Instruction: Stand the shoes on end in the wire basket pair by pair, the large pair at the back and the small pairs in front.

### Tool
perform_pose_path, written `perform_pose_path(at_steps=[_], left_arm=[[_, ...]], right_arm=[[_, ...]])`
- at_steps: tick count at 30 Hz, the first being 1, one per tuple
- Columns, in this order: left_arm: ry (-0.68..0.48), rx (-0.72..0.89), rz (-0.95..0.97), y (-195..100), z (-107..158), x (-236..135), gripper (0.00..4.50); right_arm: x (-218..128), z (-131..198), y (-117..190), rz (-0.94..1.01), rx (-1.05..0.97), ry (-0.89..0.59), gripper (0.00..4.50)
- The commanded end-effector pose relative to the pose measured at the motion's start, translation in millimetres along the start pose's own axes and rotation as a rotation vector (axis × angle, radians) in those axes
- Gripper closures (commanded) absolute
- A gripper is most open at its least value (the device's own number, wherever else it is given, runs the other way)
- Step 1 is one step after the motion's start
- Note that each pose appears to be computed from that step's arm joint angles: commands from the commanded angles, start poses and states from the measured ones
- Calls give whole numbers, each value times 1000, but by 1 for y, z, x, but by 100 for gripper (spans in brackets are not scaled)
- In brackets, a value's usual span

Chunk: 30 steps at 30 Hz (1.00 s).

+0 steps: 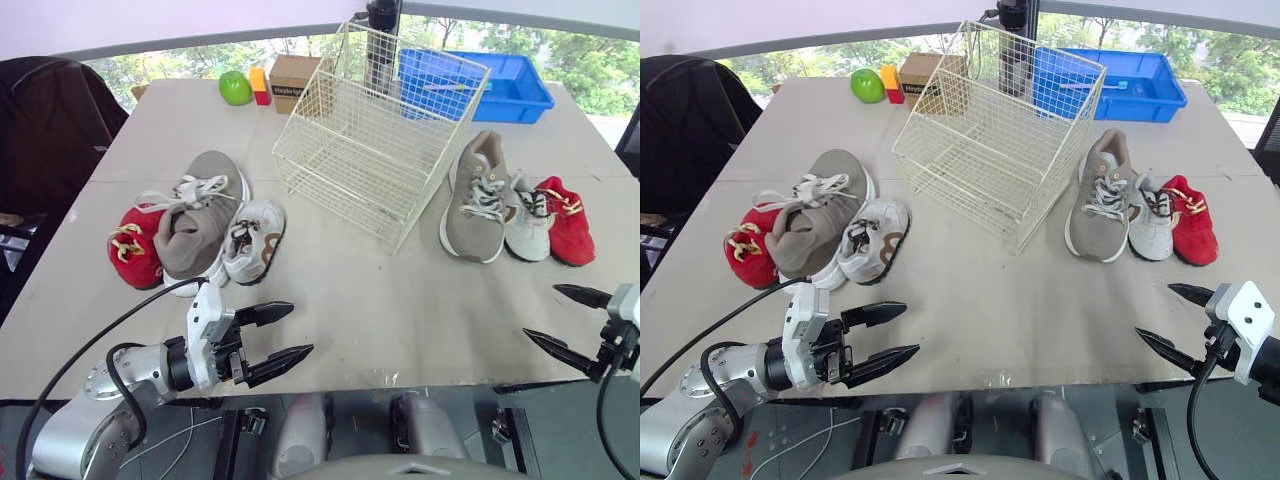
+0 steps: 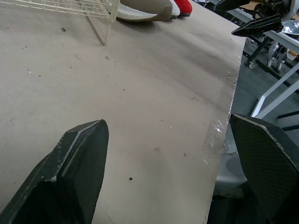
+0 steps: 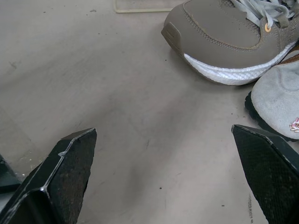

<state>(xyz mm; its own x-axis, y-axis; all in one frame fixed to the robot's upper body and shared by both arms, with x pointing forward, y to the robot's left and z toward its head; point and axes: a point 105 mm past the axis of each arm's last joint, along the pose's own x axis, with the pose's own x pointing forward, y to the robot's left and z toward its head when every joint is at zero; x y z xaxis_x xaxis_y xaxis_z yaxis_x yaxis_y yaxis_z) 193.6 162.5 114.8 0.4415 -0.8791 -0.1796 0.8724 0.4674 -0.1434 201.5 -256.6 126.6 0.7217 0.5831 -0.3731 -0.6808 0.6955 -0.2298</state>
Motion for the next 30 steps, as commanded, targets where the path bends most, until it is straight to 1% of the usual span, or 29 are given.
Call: perform_pose_path(at_steps=[1,3,4,7,10,14,15,16,17,19,22,24,27,29,30], left_arm=[[-73,24,26,6,7,2,9],[-156,18,68,13,12,7,9],[-186,14,76,14,15,9,9],[-207,45,84,13,19,12,9],[-249,36,66,11,23,13,9],[-266,61,90,12,26,14,9],[-270,67,109,13,27,14,9],[-272,63,117,11,27,14,9],[-271,62,119,7,27,16,9],[-286,49,118,-1,28,20,9],[-298,47,128,-7,29,25,9],[-312,41,139,-10,31,29,9],[-321,31,149,-13,31,33,0],[-323,26,149,-14,31,35,0],[-329,23,147,-16,31,37,0]], right_arm=[[13,23,-4,-40,-60,-59,0],[35,52,-5,-130,-167,-50,0],[45,71,0,-127,-145,-105,0],[67,108,21,5,-43,-205,0],[95,145,28,63,-2,-253,0],[120,182,37,147,31,-260,0],[125,192,43,181,20,-269,0],[132,203,56,263,-4,-258,0],[145,213,61,295,-10,-237,0],[169,224,61,279,10,-166,0],[194,223,50,189,-55,-70,0],[206,218,48,183,-55,-13,0],[217,209,54,228,-31,68,79],[220,204,57,262,10,111,158],[222,201,58,273,17,139,233]])
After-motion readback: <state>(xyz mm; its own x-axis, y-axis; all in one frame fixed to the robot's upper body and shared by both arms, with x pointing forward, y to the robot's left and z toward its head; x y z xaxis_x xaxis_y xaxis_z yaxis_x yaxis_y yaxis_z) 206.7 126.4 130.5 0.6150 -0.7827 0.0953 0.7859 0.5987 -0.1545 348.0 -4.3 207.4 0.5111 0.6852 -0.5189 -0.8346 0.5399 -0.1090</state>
